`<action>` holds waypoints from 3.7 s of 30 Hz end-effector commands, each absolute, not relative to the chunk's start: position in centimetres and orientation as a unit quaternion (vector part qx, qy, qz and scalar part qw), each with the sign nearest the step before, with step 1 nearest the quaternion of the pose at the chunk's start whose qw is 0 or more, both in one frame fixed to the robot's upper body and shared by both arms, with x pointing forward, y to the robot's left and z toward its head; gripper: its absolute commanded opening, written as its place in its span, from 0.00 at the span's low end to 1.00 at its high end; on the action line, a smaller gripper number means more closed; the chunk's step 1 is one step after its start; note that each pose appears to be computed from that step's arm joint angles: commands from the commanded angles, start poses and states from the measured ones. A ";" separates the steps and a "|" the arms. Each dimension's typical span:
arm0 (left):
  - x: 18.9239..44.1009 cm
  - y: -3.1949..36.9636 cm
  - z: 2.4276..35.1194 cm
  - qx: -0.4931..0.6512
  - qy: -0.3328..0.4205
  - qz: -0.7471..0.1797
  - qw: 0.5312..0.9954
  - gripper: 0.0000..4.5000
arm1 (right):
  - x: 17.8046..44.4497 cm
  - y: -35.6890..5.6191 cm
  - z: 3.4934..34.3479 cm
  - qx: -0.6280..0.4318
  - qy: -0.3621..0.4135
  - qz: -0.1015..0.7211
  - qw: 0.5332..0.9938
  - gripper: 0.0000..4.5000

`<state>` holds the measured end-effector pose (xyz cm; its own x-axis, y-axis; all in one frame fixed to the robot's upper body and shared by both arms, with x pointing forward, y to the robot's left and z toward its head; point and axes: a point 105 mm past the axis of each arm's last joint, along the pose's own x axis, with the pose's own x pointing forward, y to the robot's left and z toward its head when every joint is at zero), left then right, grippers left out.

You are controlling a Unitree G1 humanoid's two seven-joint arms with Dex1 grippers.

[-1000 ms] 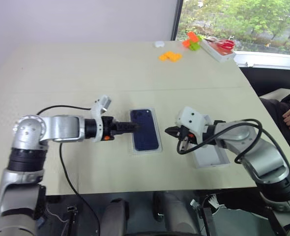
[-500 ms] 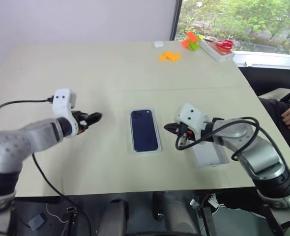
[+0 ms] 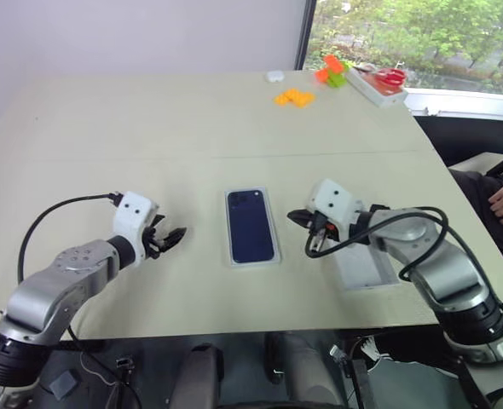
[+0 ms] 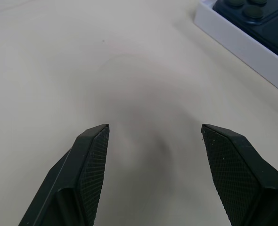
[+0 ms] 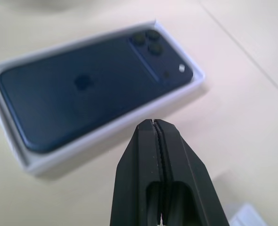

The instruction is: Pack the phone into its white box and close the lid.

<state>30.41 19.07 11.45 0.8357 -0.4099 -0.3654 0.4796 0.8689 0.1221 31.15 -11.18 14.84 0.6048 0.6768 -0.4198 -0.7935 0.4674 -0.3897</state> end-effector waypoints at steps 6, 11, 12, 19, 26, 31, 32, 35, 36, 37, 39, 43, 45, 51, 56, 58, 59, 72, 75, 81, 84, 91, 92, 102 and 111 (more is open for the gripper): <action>31.2 15.4 11.4 0.127 0.146 -0.272 0.943 0.73 | 30.7 -12.0 14.6 -0.303 0.114 0.425 0.845 0.00; 31.8 13.4 10.4 0.163 0.170 -0.291 0.927 0.73 | 31.7 -10.2 12.5 -0.295 0.140 0.414 0.849 0.00; 31.8 13.2 10.1 0.169 0.177 -0.293 0.924 0.73 | 31.9 -10.0 12.3 -0.296 0.142 0.412 0.850 0.00; 31.7 11.9 9.2 0.140 0.224 -0.305 0.915 0.55 | 32.9 -8.5 11.4 -0.283 0.153 0.402 0.857 0.00; 30.9 10.3 8.6 0.134 0.241 -0.340 0.899 0.01 | 32.2 -7.9 11.4 -0.283 0.153 0.421 0.848 0.00; 29.9 8.4 9.3 0.119 0.228 -0.394 0.882 0.01 | 31.1 -8.0 11.9 -0.285 0.152 0.436 0.840 0.00; 29.7 8.1 9.3 0.118 0.228 -0.403 0.879 0.01 | 30.8 -8.0 12.0 -0.285 0.152 0.440 0.838 0.00; 29.1 7.2 9.5 0.118 0.226 -0.427 0.868 0.01 | 29.8 -8.0 12.2 -0.286 0.153 0.454 0.830 0.00; 29.0 6.9 9.6 0.114 0.224 -0.434 0.865 0.01 | 29.5 -8.0 12.2 -0.285 0.154 0.456 0.829 0.00; 28.8 6.6 9.7 0.111 0.224 -0.440 0.863 0.01 | 29.3 -8.0 12.2 -0.285 0.155 0.457 0.828 0.00; 28.6 6.2 9.8 0.108 0.222 -0.449 0.859 0.01 | 29.0 -8.0 12.3 -0.283 0.157 0.458 0.828 0.00; 27.9 5.1 9.9 0.104 0.225 -0.473 0.846 0.01 | 28.5 -8.1 12.1 -0.281 0.166 0.460 0.825 0.00; 27.6 4.8 9.9 0.104 0.226 -0.480 0.841 0.01 | 28.4 -8.3 11.9 -0.282 0.170 0.458 0.826 0.00; 27.4 4.7 9.8 0.113 0.228 -0.483 0.838 0.01 | 28.0 -9.0 11.6 -0.278 0.184 0.452 0.827 0.00; 27.6 4.6 9.7 0.114 0.227 -0.479 0.840 0.01 | 27.6 -9.3 11.4 -0.278 0.190 0.454 0.825 0.00; 27.9 4.6 9.6 0.116 0.227 -0.472 0.844 0.01 | 27.5 -9.2 11.4 -0.277 0.191 0.457 0.823 0.00; 28.0 4.6 9.6 0.116 0.227 -0.469 0.846 0.01 | 27.4 -9.2 11.4 -0.276 0.191 0.460 0.822 0.00; 27.5 5.4 10.0 0.110 0.222 -0.471 0.846 0.01 | 27.7 -10.3 11.8 -0.288 0.197 0.448 0.823 0.00; 27.5 6.6 10.4 0.104 0.220 -0.462 0.853 0.01 | 27.5 -11.0 12.2 -0.282 0.202 0.449 0.823 0.00; 28.3 9.8 11.5 0.094 0.192 -0.425 0.879 0.00 | 27.2 -12.4 14.7 -0.240 0.200 0.440 0.842 0.52; 28.9 11.2 11.1 0.096 0.198 -0.397 0.891 0.00 | 27.7 -13.3 16.0 -0.242 0.195 0.411 0.857 0.87; 29.3 12.7 13.5 0.093 0.112 -0.403 0.904 0.00 | 28.7 -17.3 15.9 -0.184 0.321 0.275 0.888 0.99; 29.1 12.7 13.7 0.098 0.105 -0.412 0.900 0.00 | 28.8 -17.6 15.5 -0.184 0.330 0.263 0.887 0.99; 25.0 12.1 13.4 0.165 0.076 -0.537 0.823 0.00 | 28.8 -16.5 13.1 -0.129 0.361 0.268 0.884 0.99; 23.6 11.4 13.7 0.150 0.075 -0.573 0.802 0.00 | 29.0 -15.9 11.5 -0.092 0.383 0.240 0.887 0.60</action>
